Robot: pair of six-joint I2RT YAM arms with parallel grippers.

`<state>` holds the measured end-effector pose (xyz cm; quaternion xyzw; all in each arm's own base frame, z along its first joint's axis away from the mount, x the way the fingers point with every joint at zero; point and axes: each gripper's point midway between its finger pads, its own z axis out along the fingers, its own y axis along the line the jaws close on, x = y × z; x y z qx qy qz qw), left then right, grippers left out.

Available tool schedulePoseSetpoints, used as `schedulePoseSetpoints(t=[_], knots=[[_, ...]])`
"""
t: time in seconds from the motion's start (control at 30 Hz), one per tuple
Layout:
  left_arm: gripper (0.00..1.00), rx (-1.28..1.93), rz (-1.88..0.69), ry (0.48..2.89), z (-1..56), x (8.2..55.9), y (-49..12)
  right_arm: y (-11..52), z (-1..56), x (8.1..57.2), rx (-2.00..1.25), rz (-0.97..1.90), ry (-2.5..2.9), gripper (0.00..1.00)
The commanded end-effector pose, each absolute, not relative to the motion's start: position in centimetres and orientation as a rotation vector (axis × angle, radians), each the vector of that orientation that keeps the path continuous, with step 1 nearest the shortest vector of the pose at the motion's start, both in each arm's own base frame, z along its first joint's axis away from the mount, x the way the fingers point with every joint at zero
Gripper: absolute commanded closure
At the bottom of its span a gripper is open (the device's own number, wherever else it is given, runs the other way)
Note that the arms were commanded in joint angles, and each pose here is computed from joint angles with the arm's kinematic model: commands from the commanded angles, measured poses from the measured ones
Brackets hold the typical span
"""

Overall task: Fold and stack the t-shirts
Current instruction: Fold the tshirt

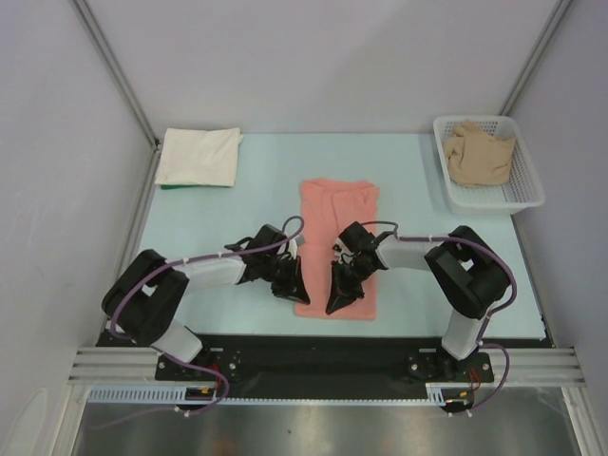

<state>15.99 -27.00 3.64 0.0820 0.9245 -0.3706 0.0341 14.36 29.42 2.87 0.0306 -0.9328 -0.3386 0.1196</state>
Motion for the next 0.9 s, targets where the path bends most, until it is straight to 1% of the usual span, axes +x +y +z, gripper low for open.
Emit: schedulePoseSetpoints(t=[0.0,0.37,0.57,0.87], knots=[[0.99,0.268,-1.116,2.85,3.5,16.6,-27.9,30.1,3.2,14.3,0.129,-1.033,-2.702,1.0],[1.0,0.225,-0.934,3.006,-1.4,14.5,-25.0,27.5,2.8,13.4,0.112,-0.957,-2.74,1.0],[1.0,0.23,-0.92,3.007,-1.7,14.4,-24.7,24.7,3.1,13.4,0.04,-0.952,-2.771,1.0],[1.0,0.239,-0.903,3.011,-2.1,14.2,-24.4,19.1,1.1,13.0,-0.164,-0.861,-2.771,1.0]])
